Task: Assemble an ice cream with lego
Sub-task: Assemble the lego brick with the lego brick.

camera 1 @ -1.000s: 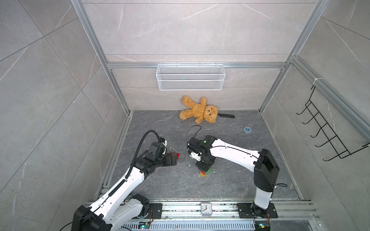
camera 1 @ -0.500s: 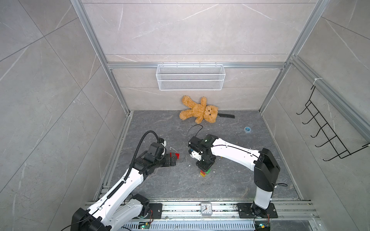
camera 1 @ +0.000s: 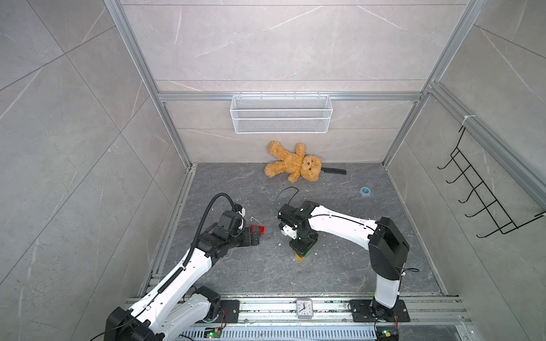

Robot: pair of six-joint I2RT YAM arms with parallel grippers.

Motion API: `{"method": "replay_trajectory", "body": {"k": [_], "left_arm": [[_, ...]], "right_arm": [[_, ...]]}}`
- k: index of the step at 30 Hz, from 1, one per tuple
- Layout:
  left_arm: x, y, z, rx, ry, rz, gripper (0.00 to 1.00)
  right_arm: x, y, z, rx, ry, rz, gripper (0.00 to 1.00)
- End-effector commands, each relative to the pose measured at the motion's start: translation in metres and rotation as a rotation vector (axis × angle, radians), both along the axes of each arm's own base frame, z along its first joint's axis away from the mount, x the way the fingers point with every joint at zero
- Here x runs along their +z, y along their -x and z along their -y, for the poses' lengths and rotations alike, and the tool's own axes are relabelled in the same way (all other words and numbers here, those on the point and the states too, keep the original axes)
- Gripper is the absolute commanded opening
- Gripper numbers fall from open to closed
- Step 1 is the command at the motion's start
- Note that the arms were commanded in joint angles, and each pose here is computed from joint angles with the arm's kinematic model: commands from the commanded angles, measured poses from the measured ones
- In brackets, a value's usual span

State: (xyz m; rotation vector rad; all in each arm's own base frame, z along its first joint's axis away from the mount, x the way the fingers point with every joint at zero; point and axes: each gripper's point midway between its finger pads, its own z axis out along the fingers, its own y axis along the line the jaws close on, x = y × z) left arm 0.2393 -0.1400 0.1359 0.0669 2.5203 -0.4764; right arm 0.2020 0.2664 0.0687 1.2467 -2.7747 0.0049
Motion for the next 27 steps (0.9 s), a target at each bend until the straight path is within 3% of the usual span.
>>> {"method": "replay_trajectory", "body": {"k": [1,8,17,20,24,27], "left_arm": [[0.017,-0.007,0.001,0.015,0.013,0.036,0.97],[0.022,-0.008,0.0,0.02,0.013,0.045,0.97],[0.023,-0.009,0.0,0.019,0.008,0.046,0.97],[0.022,-0.01,0.0,0.017,0.01,0.047,0.97],[0.022,-0.009,0.0,0.016,0.007,0.046,0.97],[0.021,-0.009,0.001,0.012,0.007,0.045,0.97]], "right_arm": [[0.002,-0.005,0.001,-0.007,0.012,0.041,0.56],[0.03,-0.016,-0.007,-0.036,-0.07,0.131,0.69],[0.085,-0.005,-0.004,-0.072,-0.232,0.175,0.74],[0.09,-0.007,0.001,-0.084,-0.214,0.198,0.69],[0.078,-0.009,0.007,-0.08,-0.159,0.188,0.52],[0.069,-0.012,0.005,-0.081,-0.164,0.164,0.48]]}}
